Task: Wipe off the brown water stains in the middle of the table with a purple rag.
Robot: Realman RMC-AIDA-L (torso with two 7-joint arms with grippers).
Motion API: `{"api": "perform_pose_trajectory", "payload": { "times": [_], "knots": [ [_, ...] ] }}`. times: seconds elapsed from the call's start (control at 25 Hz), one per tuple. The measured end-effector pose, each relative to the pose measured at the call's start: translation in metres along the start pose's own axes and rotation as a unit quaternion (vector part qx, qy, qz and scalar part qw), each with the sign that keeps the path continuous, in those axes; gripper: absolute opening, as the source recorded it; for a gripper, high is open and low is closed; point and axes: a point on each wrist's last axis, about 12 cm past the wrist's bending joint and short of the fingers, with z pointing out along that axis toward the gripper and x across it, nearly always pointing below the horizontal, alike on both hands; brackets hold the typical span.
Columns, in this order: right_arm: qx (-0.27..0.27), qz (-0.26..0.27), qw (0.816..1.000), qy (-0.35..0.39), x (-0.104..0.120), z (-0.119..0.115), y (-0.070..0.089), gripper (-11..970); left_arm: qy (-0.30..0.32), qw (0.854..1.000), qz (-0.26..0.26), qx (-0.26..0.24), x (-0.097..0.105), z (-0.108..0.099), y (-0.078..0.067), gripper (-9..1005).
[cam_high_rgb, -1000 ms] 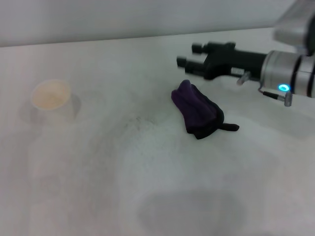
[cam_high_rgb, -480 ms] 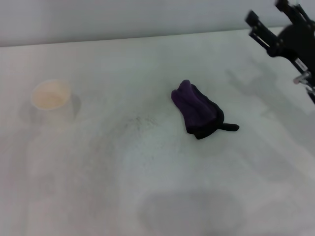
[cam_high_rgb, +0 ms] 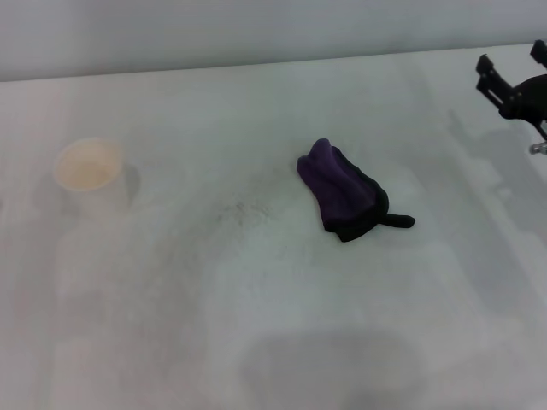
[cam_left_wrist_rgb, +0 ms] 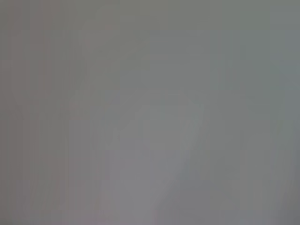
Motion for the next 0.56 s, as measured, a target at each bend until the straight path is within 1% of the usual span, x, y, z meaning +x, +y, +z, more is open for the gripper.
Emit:
{"api": "perform_pose_trajectory", "payload": {
  "times": [0.12, 0.2, 0.36, 0.56],
  "knots": [
    [-0.018, -0.022, 0.999, 0.021, 0.005, 0.003, 0.007, 872, 0.001, 1.000, 0.002, 0.002, 0.000, 0.001, -0.001, 886],
    [-0.022, -0.027, 0.999, 0.030, 0.008, 0.002, 0.008, 872, 0.002, 1.000, 0.003, 0.001, 0.001, 0.001, -0.002, 886],
    [-0.021, -0.019, 0.999, 0.033, 0.011, -0.006, 0.007, 872, 0.005, 1.000, 0.006, 0.000, 0.001, 0.000, -0.001, 886],
    [-0.016, -0.013, 0.999, 0.033, 0.014, -0.011, 0.006, 872, -0.010, 0.999, 0.038, 0.000, -0.002, -0.005, 0.002, 886]
  ]
}}
